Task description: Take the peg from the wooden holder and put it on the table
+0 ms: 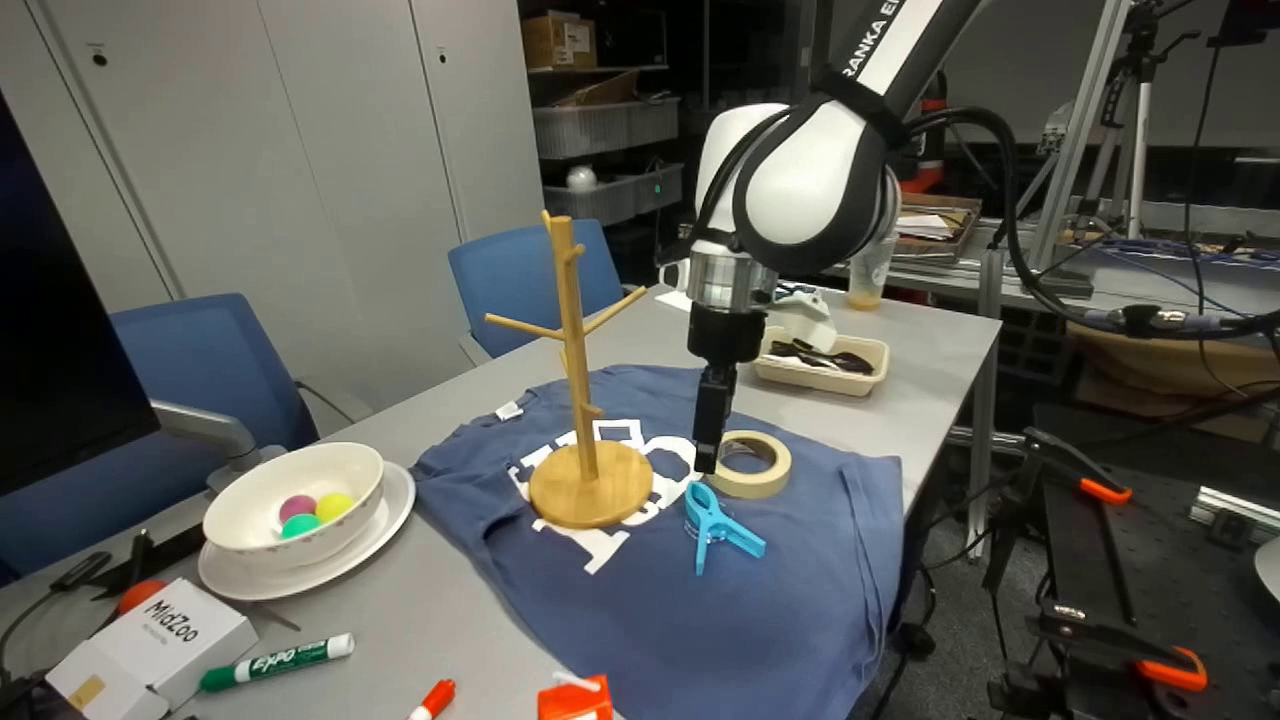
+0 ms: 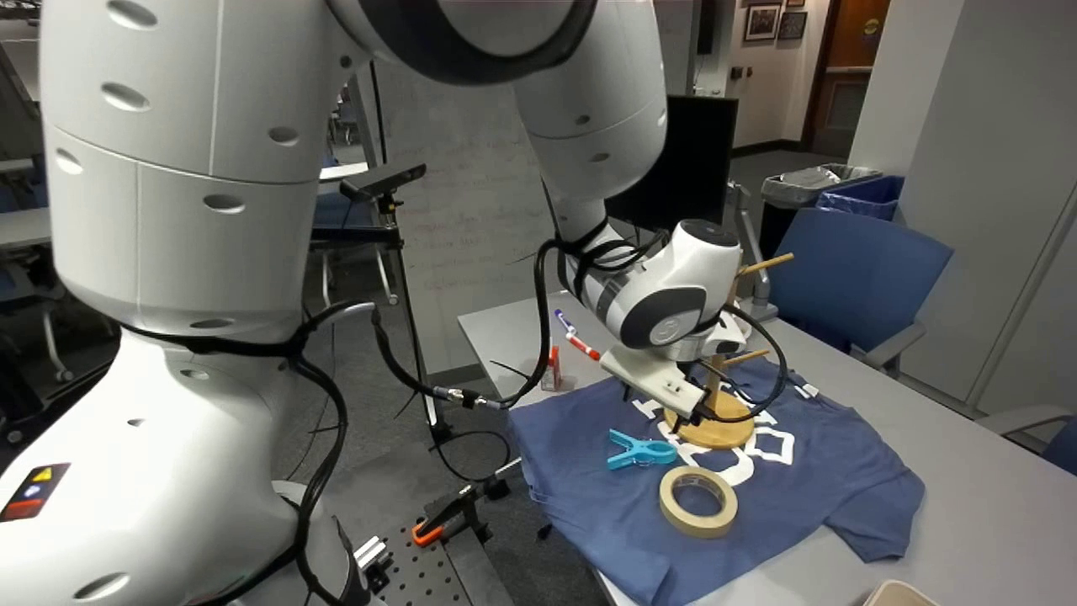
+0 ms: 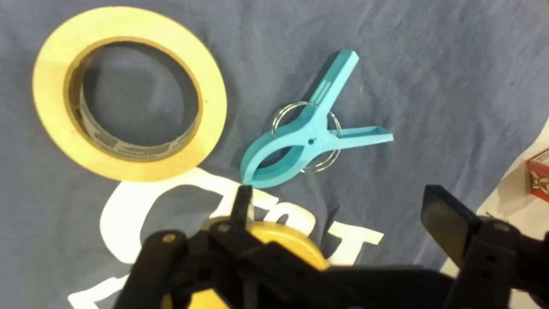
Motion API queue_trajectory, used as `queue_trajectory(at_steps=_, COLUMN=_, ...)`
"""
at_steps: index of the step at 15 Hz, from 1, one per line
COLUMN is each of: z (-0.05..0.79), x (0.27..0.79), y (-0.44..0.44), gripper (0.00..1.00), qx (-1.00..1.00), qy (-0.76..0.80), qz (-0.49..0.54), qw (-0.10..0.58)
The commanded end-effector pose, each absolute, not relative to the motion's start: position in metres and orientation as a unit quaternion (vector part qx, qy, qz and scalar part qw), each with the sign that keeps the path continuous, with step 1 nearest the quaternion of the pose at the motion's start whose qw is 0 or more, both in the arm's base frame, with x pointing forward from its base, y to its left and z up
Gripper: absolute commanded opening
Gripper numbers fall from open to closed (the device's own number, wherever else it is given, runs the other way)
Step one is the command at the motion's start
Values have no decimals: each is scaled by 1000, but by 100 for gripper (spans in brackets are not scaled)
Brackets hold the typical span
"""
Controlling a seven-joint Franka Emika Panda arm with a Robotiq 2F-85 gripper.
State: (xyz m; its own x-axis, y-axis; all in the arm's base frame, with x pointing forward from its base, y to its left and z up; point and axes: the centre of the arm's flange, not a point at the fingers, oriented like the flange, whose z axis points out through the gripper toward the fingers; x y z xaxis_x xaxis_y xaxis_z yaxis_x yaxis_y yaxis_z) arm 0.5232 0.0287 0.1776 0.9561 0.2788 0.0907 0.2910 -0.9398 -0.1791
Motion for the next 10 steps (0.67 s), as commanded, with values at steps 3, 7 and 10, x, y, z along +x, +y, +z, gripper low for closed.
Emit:
queue_trajectory(at_steps=3, z=237, x=498, y=41, gripper=100, qx=-982, qy=-171, qz=-67, qw=39)
queue_trajectory(at_steps=7, z=269, x=480, y=53, gripper=100, qx=-980, qy=-177, qz=-88, qw=11)
queue_trajectory(at_steps=10, z=288, x=471, y=61, gripper=100, qx=-978, qy=-180, qz=-105, qw=-7)
